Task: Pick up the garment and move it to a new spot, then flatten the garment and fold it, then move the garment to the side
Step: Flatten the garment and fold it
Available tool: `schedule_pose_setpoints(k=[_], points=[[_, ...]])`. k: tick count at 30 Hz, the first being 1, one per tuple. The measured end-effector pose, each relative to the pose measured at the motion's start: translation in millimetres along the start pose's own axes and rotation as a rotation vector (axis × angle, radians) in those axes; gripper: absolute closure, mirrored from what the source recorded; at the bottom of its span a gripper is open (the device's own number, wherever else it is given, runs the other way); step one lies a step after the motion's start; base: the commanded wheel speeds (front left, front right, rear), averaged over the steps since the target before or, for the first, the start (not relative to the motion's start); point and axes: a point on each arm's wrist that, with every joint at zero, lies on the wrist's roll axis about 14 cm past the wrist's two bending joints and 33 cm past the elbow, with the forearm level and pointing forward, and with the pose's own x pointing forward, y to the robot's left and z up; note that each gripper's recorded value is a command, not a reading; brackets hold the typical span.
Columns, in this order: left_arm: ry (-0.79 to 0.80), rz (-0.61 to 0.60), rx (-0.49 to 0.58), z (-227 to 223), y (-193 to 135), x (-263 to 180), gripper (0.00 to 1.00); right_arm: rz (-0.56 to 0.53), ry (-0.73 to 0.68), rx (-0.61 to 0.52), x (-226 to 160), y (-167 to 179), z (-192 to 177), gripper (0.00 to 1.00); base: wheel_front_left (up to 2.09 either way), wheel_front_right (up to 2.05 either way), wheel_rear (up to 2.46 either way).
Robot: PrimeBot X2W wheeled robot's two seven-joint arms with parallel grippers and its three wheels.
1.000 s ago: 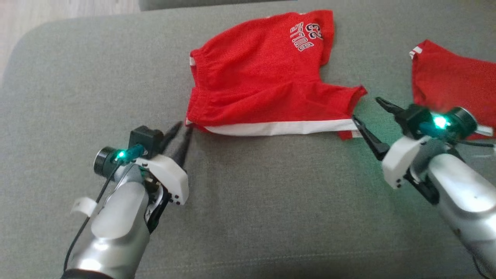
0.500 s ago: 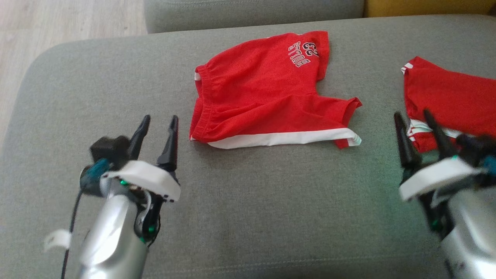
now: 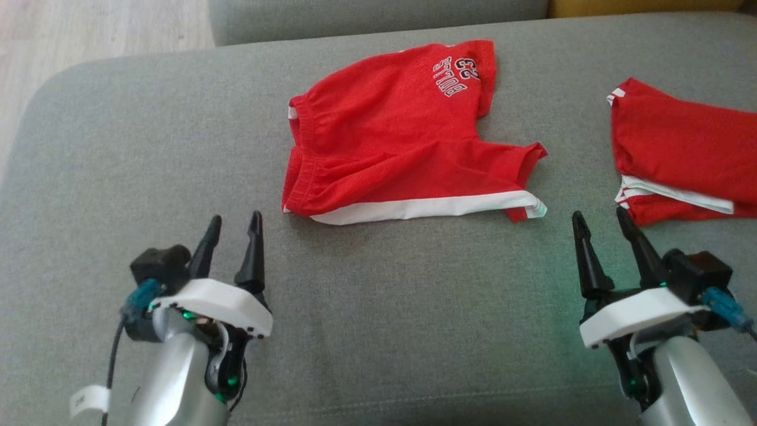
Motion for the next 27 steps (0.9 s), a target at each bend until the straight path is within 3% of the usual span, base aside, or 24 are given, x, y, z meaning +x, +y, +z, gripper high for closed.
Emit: schedule_pose_setpoints(k=[6,15,27], points=[[0.149,-0.041,-0.018,-36.2,-7.4,13.9,0.0,-0.004,0.018,-0.02,6.2,-2.1,-2.0,0.0,0.0,0.0,0.0],[0.217,-0.083,-0.095,-54.2,-21.6,35.2,0.0,-0.027,0.036,-0.018,12.7,-8.2,-7.2,0.0,0.0,0.0,0.0],[0.228,-0.182,0.069,-60.7,-38.5,53.2,0.0,-0.059,0.044,-0.017,14.6,-18.4,-10.3,0.0,0.0,0.0,0.0]])
